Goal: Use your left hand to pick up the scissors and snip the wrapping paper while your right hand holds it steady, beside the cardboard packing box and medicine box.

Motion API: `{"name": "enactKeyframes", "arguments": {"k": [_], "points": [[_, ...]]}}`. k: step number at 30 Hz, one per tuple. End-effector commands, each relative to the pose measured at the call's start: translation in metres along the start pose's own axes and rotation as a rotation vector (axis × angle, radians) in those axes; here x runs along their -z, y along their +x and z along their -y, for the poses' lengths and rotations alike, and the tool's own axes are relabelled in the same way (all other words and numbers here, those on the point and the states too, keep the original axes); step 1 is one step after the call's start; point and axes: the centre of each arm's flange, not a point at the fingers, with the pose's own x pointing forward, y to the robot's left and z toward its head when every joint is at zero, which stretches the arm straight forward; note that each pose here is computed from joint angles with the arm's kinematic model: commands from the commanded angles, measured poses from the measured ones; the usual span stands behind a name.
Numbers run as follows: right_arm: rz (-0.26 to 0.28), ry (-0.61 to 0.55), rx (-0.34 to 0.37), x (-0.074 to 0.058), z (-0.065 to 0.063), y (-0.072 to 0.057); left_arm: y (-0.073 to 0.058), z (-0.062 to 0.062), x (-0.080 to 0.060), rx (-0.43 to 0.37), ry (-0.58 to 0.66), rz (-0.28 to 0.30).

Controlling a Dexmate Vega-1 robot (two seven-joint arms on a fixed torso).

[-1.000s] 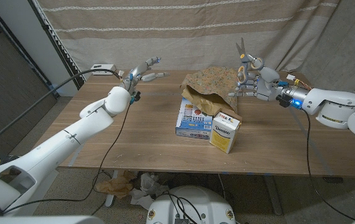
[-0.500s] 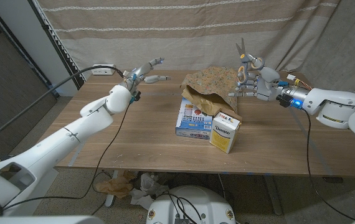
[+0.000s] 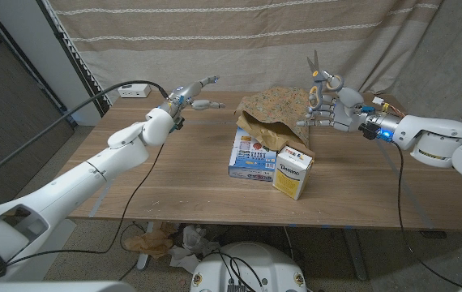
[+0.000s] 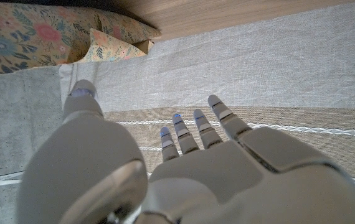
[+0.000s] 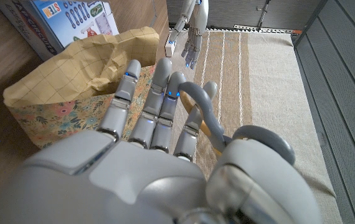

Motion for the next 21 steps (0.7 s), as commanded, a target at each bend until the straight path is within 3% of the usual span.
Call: {"name": "enactKeyframes", "arguments": {"k": [1, 12, 21], "points": [[0.004, 0.014, -0.001, 0.001, 0.001, 0.003, 0.009, 0.004, -0.009, 0.002, 0.106, 0.008], [0.009, 0.018, -0.017, 0.002, 0.001, 0.003, 0.024, 0.011, -0.021, 0.053, 0.154, 0.054], [0.006, 0.021, -0.010, 0.003, 0.001, -0.002, 0.039, 0.022, -0.035, 0.118, 0.192, 0.132]]}}
